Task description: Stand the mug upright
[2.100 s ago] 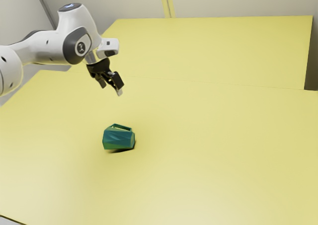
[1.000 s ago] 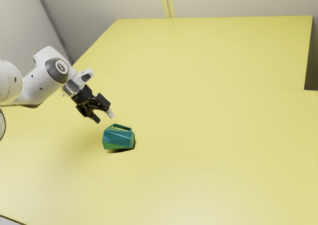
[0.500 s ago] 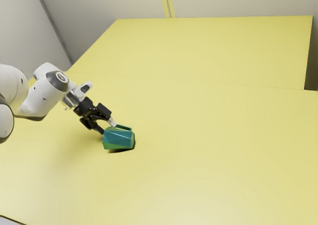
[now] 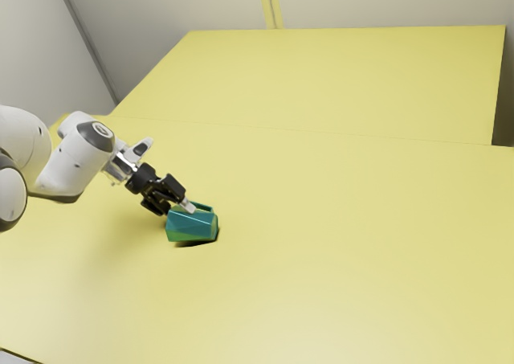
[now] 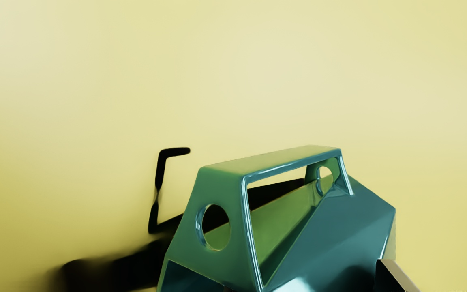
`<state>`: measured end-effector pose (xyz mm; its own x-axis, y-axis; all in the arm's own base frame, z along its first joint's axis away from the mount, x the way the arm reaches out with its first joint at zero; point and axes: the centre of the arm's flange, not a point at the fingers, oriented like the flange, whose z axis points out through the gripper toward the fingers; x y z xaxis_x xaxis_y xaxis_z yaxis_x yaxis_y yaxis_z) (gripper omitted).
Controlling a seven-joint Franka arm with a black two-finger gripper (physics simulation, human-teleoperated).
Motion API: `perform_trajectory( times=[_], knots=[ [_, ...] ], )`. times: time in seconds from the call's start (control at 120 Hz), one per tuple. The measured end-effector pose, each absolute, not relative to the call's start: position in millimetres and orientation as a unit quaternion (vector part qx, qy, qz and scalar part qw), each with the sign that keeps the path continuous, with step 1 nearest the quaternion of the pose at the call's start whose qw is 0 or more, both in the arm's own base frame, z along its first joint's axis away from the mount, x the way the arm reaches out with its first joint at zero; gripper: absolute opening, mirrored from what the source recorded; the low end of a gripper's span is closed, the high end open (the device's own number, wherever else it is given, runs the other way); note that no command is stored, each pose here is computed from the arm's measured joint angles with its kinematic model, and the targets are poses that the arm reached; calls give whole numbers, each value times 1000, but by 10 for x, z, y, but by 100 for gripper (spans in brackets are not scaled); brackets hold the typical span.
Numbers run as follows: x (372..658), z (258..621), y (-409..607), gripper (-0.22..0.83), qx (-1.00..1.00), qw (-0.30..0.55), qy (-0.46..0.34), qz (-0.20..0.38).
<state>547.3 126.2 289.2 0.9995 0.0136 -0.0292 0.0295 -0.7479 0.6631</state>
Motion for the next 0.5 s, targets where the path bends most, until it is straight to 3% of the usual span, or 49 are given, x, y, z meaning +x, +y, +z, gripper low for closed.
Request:
perform_trajectory(
  times=[0.125, 0.5],
  knots=[
    [5416, 2823, 1236, 16, 930, 367, 16, -12],
    [5447, 2939, 1055, -2, 924, 382, -5, 3]
  ],
)
